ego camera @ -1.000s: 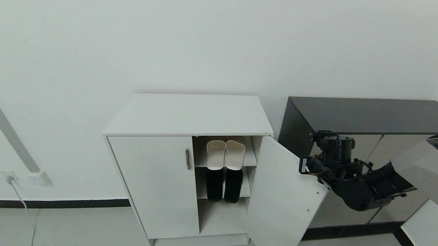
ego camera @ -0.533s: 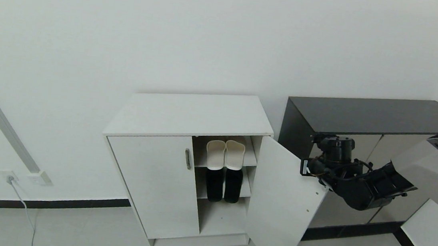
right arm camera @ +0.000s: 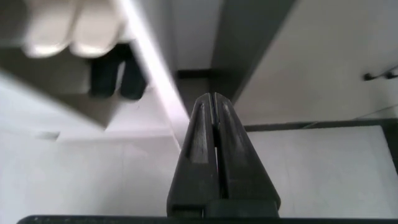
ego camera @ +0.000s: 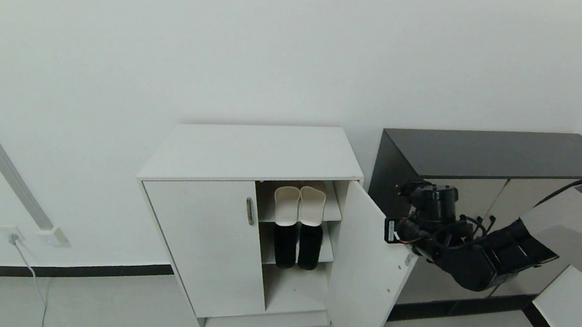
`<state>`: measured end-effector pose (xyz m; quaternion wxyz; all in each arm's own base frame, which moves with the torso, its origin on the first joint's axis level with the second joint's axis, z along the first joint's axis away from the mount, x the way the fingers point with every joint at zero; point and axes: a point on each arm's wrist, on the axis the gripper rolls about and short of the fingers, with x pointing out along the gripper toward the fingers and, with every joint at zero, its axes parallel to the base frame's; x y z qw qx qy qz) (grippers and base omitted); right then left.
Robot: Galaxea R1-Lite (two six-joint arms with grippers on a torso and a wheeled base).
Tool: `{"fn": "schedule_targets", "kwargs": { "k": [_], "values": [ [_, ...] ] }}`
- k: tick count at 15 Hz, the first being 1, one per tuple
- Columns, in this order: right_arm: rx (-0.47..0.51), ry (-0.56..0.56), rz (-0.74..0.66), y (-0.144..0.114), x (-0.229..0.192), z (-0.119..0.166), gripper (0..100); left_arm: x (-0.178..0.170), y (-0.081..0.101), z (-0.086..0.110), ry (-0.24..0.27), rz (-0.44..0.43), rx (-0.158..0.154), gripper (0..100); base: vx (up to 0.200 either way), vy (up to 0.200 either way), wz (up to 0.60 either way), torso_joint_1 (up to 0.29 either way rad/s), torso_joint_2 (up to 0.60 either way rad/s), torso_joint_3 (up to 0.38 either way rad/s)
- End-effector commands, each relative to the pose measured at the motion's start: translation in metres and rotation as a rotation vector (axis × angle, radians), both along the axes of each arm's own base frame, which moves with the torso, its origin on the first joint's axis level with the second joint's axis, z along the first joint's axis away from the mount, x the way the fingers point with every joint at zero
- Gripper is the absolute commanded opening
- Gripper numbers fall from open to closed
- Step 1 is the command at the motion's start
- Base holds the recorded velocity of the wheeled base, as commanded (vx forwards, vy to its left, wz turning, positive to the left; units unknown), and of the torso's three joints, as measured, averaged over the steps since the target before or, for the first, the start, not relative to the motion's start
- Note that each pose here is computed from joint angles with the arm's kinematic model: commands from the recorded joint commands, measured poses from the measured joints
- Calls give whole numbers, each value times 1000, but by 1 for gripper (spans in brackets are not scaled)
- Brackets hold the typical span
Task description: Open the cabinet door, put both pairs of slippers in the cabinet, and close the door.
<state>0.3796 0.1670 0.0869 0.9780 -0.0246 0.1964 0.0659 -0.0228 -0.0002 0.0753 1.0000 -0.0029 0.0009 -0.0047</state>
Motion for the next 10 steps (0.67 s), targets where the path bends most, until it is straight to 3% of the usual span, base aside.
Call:
{"fn": "schedule_targets", "kwargs": {
  "k": [1, 5, 10],
  "values": [
    [10, -18, 45, 13, -17, 13, 0, 0, 0, 0, 1, 0, 0, 0, 0, 0, 0, 0, 0, 0],
    [34, -29, 140, 35, -47, 26, 0, 0, 0, 0, 0, -1, 0, 0, 0, 0, 0, 0, 0, 0],
    [2, -57, 223, 36, -62, 19, 0, 0, 0, 0, 0, 0, 0, 0, 0, 0, 0, 0, 0, 0]
  ]
}}
